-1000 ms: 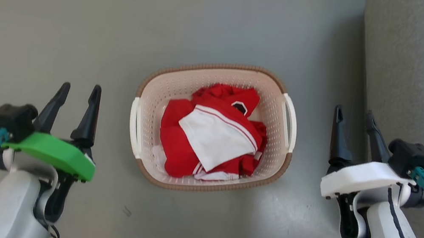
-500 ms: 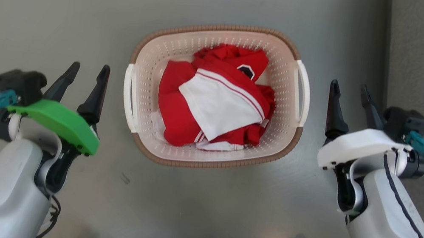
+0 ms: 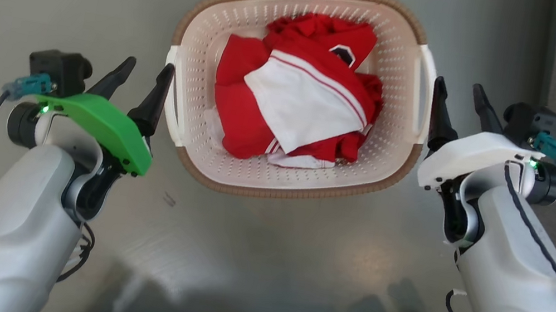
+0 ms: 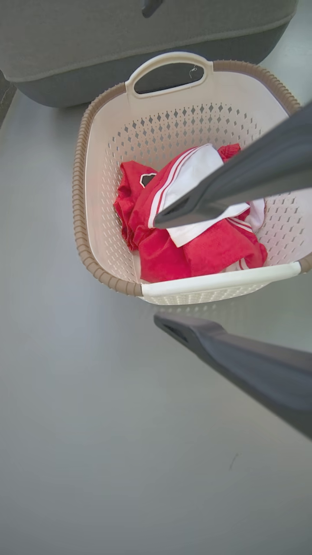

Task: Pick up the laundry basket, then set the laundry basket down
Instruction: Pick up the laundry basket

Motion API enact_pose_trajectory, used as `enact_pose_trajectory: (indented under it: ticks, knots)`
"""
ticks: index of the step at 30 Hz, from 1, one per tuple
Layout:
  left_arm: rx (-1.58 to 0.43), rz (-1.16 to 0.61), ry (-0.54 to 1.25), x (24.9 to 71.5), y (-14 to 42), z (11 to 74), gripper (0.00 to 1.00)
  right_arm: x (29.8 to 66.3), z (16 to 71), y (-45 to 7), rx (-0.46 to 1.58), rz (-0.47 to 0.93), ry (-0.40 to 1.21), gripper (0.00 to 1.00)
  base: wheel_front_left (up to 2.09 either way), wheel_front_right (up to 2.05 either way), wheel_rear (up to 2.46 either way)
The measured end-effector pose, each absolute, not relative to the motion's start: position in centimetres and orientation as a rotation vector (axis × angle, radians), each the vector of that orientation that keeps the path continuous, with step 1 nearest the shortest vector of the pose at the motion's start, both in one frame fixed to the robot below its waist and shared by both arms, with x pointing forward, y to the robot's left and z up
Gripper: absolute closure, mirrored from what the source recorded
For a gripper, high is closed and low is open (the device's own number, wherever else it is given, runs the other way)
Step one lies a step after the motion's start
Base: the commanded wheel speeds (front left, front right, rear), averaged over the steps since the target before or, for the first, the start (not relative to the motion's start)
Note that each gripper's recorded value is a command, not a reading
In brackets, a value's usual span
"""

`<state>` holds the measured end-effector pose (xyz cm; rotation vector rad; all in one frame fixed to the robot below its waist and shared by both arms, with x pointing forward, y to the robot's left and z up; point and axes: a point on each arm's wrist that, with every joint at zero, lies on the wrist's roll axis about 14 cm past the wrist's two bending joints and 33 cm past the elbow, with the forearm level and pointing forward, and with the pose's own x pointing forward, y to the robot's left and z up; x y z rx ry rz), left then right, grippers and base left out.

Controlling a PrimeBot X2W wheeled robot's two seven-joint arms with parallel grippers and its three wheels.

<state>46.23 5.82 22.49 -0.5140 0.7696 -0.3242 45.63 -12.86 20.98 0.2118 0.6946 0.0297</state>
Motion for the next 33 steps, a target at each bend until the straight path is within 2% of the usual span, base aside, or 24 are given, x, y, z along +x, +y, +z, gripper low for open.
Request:
enact_pose_trajectory:
  ticks: [10, 32, 33]
  knots:
    - [-0.548, -0.299, 0.932, 44.3, 5.9, 18.2, 0.0, 45.8, 16.7, -12.0, 0.197, 0.047, 0.791, 0.0, 0.0, 0.0, 0.0]
    - [-0.559, -0.364, 1.032, 44.3, 4.5, 13.8, 0.0, 46.5, 10.5, -10.3, 0.195, 0.088, 0.898, 0.0, 0.0, 0.0, 0.0]
    - [-0.557, -0.364, 1.035, 44.2, 4.5, 13.7, 0.0, 46.5, 10.4, -10.3, 0.19, 0.092, 0.899, 0.08, 0.0, 0.0, 0.0]
